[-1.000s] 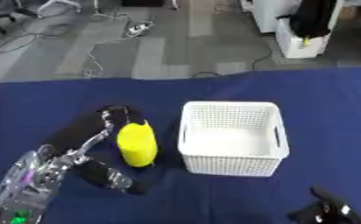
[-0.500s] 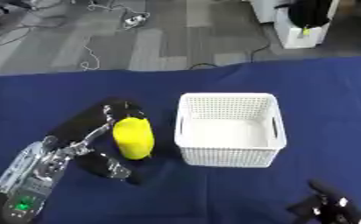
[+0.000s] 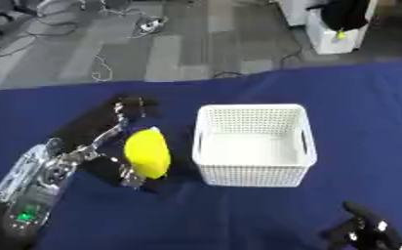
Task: Pick up objects on the table and place them in the box.
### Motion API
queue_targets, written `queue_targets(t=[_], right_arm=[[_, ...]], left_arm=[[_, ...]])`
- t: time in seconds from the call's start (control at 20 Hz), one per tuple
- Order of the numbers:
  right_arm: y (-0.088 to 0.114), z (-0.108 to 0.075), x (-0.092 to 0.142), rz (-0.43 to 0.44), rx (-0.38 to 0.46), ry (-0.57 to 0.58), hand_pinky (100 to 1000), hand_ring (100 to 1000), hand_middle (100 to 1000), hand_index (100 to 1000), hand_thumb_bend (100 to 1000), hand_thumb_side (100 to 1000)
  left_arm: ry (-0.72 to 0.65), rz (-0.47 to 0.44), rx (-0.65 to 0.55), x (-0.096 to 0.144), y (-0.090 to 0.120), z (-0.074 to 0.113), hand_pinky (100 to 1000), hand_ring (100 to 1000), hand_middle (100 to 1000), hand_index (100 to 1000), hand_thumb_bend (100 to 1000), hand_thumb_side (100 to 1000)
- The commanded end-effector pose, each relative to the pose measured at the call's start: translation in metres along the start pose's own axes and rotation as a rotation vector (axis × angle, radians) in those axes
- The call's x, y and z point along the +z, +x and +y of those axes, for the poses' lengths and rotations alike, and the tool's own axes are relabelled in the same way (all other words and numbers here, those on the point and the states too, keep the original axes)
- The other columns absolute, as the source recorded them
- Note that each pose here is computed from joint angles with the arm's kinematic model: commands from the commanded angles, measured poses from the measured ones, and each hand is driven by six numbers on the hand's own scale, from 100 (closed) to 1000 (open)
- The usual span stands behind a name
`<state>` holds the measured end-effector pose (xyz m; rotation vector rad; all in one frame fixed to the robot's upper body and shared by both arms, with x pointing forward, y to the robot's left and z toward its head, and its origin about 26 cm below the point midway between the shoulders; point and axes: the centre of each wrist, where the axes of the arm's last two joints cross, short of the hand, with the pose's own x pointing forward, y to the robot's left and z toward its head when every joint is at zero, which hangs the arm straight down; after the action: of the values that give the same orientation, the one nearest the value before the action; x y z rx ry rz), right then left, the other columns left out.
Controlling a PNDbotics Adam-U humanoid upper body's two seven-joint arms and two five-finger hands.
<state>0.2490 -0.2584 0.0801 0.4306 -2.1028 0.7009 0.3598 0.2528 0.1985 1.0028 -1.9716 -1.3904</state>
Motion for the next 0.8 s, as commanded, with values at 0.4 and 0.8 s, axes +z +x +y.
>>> queue_targets(t=[0.4,0.8], right_arm=[[0.006,-0.005,-0.003,0.005,0.01,-0.001,718,501,602,939,807,738],[0.005,-0.004,-0.002,0.009,0.009,0.0,719,501,602,940,807,739]], left_arm=[[-0.032,-0.003,-0.039,-0.001,-0.023,-0.007,992,884,858,836,981,923],[-0.106,0.007,-0.039,-0.002,-0.027,-0.014,997,895,873,846,985,917]])
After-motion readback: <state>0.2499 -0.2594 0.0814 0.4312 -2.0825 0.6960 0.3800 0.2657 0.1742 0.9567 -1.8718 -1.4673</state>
